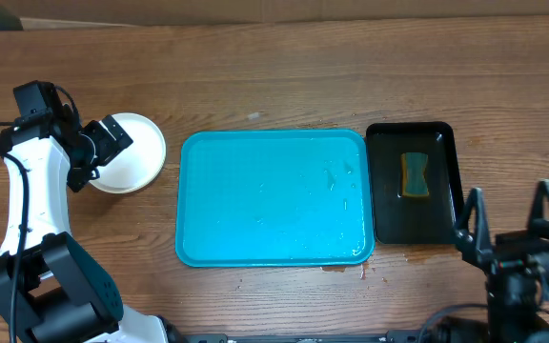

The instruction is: Clean dirty plates on tray and stack at the side

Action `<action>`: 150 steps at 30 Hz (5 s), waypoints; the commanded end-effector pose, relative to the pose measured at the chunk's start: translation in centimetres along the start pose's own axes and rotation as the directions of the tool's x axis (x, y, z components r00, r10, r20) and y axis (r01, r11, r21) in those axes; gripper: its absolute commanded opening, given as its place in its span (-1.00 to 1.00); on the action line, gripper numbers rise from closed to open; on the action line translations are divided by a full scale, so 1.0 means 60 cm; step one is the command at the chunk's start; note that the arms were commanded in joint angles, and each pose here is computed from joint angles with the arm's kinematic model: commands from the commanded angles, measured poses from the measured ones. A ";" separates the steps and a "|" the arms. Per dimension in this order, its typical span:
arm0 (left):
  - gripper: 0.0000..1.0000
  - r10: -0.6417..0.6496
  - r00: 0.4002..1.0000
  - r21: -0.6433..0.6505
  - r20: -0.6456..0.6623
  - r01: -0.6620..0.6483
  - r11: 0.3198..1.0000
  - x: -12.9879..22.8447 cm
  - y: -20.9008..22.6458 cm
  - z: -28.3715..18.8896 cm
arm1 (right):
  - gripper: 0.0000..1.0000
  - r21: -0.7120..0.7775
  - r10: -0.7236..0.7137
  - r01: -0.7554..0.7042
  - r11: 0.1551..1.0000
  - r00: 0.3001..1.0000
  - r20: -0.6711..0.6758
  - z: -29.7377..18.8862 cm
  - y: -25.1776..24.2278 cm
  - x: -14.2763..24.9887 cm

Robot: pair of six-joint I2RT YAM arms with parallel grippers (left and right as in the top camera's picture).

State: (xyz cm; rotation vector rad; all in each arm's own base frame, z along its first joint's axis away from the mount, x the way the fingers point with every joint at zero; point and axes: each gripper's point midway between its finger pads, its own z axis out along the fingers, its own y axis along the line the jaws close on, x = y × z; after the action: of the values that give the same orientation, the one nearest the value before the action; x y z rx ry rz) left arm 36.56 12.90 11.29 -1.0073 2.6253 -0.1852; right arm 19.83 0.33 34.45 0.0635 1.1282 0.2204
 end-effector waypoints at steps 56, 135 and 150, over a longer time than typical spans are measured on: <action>1.00 0.027 1.000 0.003 -0.014 -0.027 1.000 0.004 0.001 0.007 | 1.00 0.167 0.122 -0.055 0.984 0.899 -0.421 -0.053 -0.058 0.292; 0.99 -0.438 0.251 0.489 0.863 -0.633 0.600 0.224 -0.089 -0.484 | 1.00 0.167 0.122 -0.055 0.984 0.899 -0.421 -0.053 -0.058 0.292; 1.00 -0.420 0.274 0.496 0.865 -0.594 0.634 0.231 -0.069 -0.380 | 1.00 0.166 0.121 -0.055 0.985 0.899 -0.421 -0.053 -0.058 0.292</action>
State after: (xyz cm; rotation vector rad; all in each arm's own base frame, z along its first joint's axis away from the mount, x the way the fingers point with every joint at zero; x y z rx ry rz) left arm 21.26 0.58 31.62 -0.3007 1.0951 -0.4404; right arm 24.66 0.16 17.07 0.2150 1.5920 0.2264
